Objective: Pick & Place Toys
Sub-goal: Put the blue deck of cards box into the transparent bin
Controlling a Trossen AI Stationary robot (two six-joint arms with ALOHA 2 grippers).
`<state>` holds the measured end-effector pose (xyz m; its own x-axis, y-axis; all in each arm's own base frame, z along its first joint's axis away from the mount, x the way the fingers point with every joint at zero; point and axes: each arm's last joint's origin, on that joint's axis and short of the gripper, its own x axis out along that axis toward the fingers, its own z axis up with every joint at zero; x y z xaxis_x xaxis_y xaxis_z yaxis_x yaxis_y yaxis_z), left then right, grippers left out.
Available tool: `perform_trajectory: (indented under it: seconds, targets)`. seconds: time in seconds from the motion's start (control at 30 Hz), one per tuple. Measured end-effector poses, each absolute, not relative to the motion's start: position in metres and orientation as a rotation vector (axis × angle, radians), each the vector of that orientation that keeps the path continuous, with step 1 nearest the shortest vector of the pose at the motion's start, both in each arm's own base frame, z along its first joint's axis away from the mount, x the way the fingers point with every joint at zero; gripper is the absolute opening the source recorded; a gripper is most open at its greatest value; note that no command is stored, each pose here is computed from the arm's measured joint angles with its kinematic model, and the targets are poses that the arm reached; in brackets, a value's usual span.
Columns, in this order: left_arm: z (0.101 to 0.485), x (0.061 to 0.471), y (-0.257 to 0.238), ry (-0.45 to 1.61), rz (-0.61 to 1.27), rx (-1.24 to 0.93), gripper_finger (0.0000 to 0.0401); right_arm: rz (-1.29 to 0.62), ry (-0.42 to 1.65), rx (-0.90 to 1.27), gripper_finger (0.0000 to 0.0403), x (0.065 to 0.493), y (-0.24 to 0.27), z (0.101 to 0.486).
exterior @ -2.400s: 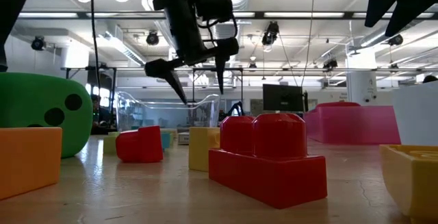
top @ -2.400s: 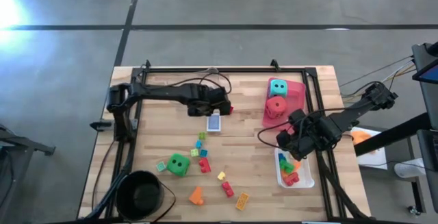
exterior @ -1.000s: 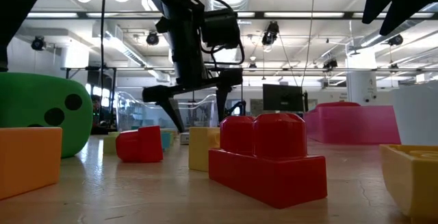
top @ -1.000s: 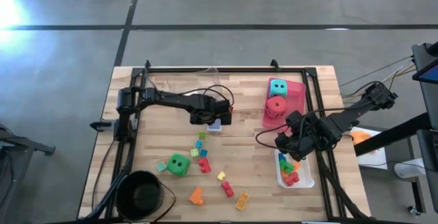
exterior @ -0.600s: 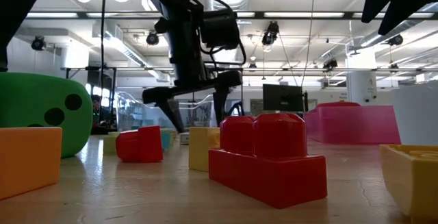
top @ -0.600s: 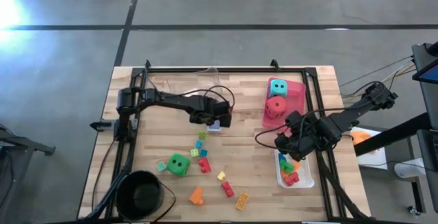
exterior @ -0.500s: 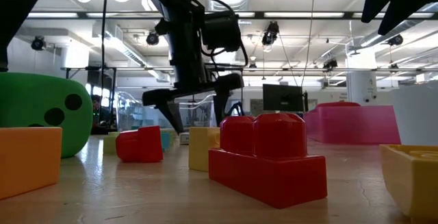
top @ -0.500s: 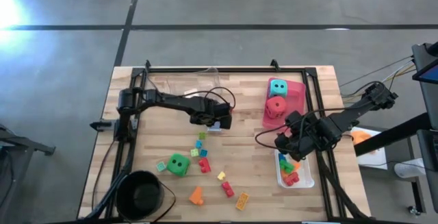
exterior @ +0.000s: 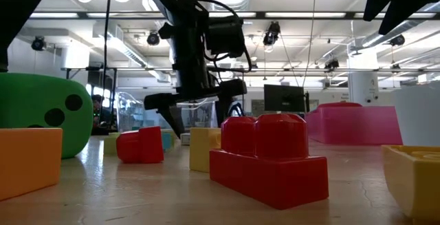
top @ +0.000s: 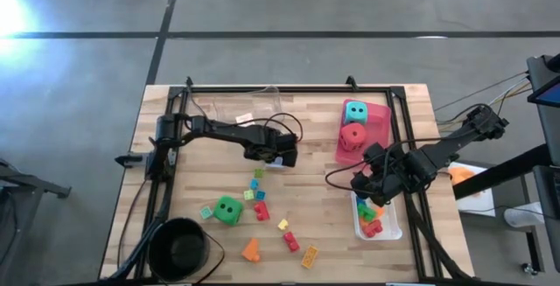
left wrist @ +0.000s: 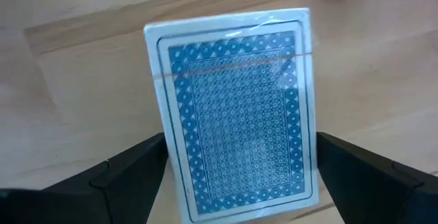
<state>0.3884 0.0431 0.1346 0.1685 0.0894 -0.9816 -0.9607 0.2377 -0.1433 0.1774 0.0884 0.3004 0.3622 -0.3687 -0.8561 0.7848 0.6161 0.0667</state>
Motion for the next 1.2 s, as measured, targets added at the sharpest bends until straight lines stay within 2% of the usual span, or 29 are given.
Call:
perform_trajectory:
  seconds: [0.3,0.53,1.2]
  targets:
    - [0.134,0.386,0.043,1.173,0.932,-0.965,0.0362,-0.778,0.928,0.514,0.0336,0.178,0.089,0.301]
    - [0.133,0.378,0.041,1.291,0.893,-0.94,0.0299,-0.766,0.93,0.504,0.0336,0.178,0.089,0.301]
    - [0.134,0.374,0.039,1.338,0.878,-0.934,0.0299,-0.76,0.923,0.515,0.0336,0.179,0.09,0.301]
